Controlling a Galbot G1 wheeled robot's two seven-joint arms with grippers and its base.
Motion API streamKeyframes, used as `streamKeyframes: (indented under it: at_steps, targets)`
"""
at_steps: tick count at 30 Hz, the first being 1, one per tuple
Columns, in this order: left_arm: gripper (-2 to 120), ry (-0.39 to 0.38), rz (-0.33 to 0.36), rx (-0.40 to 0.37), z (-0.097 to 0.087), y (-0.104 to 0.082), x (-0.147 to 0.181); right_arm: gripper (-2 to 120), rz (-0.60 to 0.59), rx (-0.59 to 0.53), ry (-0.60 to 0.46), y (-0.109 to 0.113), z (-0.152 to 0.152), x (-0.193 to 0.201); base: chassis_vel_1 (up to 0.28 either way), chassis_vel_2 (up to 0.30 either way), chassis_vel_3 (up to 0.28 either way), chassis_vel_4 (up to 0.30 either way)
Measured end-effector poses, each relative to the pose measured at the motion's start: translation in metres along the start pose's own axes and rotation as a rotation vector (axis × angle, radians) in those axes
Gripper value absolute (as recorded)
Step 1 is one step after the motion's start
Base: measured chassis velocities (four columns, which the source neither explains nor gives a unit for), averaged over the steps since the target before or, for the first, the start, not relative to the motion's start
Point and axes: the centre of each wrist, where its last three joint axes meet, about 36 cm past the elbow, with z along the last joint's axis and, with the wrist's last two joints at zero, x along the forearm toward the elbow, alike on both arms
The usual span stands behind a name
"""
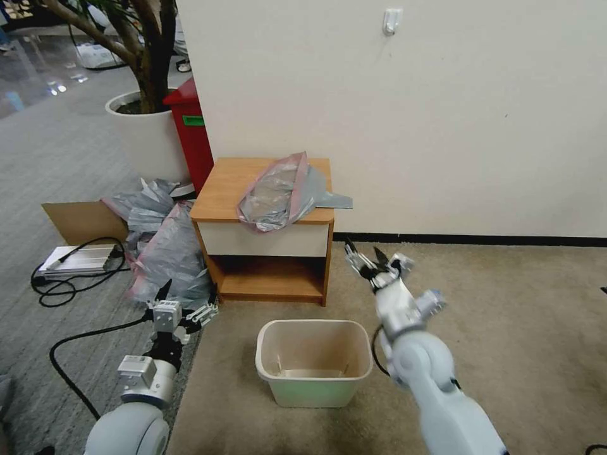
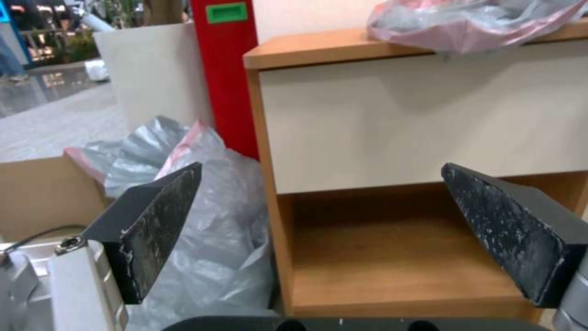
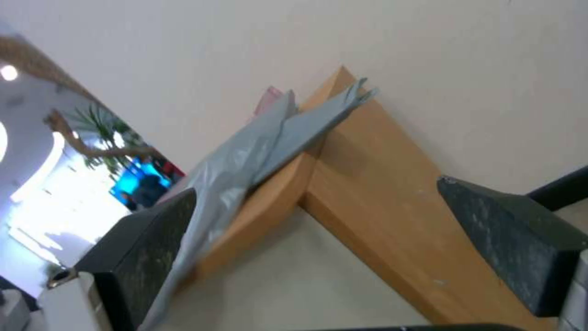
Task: Pick up the garbage bag from the table and place it over the trash can.
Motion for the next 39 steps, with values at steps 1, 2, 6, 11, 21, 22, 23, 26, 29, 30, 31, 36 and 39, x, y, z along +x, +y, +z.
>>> streamKeyframes:
  at_steps: [1, 2, 6, 11, 21, 22, 23, 26, 29, 30, 31, 36, 39]
  targets:
    - [98, 0.0, 0.0, 0.0, 0.0, 0.0, 0.0, 100, 0.0, 0.0, 0.0, 0.0, 0.0, 0.0, 0.0, 0.0, 0.0, 0.0]
    - [98, 0.002, -0.006, -0.003, 0.001, 0.001, 0.001, 100, -0.002, -0.038, -0.002, 0.001, 0.0, -0.012, 0.0, 0.0, 0.0, 0.0]
    - [98, 0.005, -0.025, -0.011, 0.002, 0.006, 0.002, 100, 0.003, -0.107, -0.006, -0.001, -0.001, -0.042, 0.0, 0.0, 0.0, 0.0]
    - [98, 0.016, -0.05, -0.015, 0.006, 0.011, 0.005, 100, 0.019, -0.216, -0.015, -0.007, 0.002, -0.079, 0.0, 0.0, 0.0, 0.0]
    - [98, 0.034, -0.063, -0.013, 0.016, 0.007, 0.009, 89, 0.003, -0.252, -0.043, 0.0, 0.011, -0.109, 0.0, 0.0, 0.0, 0.0]
    - [98, 0.034, -0.064, -0.012, 0.017, 0.006, 0.01, 84, 0.003, -0.248, -0.045, -0.001, 0.011, -0.11, 0.0, 0.0, 0.0, 0.0]
    - [98, 0.034, -0.064, -0.012, 0.017, 0.006, 0.01, 84, 0.003, -0.248, -0.045, -0.001, 0.011, -0.11, 0.0, 0.0, 0.0, 0.0]
    - [98, 0.037, -0.068, -0.016, 0.021, 0.005, 0.012, 68, 0.005, -0.222, -0.058, -0.005, 0.014, -0.11, 0.0, 0.0, 0.0, 0.0]
    - [98, 0.039, -0.069, -0.018, 0.024, 0.004, 0.014, 60, 0.009, -0.216, -0.061, -0.007, 0.014, -0.11, 0.0, 0.0, 0.0, 0.0]
    - [98, 0.041, -0.07, -0.016, 0.025, 0.003, 0.014, 55, 0.011, -0.215, -0.063, -0.008, 0.014, -0.11, 0.0, 0.0, 0.0, 0.0]
    - [98, 0.043, -0.07, -0.013, 0.026, 0.002, 0.014, 50, 0.012, -0.215, -0.065, -0.008, 0.013, -0.11, 0.0, 0.0, 0.0, 0.0]
    - [98, 0.048, -0.065, -0.007, 0.028, -0.004, 0.015, 31, 0.01, -0.215, -0.073, -0.007, 0.01, -0.113, 0.0, 0.0, 0.0, 0.0]
    - [98, 0.05, -0.063, -0.007, 0.029, -0.005, 0.015, 23, 0.01, -0.214, -0.076, -0.007, 0.009, -0.113, 0.0, 0.0, 0.0, 0.0]
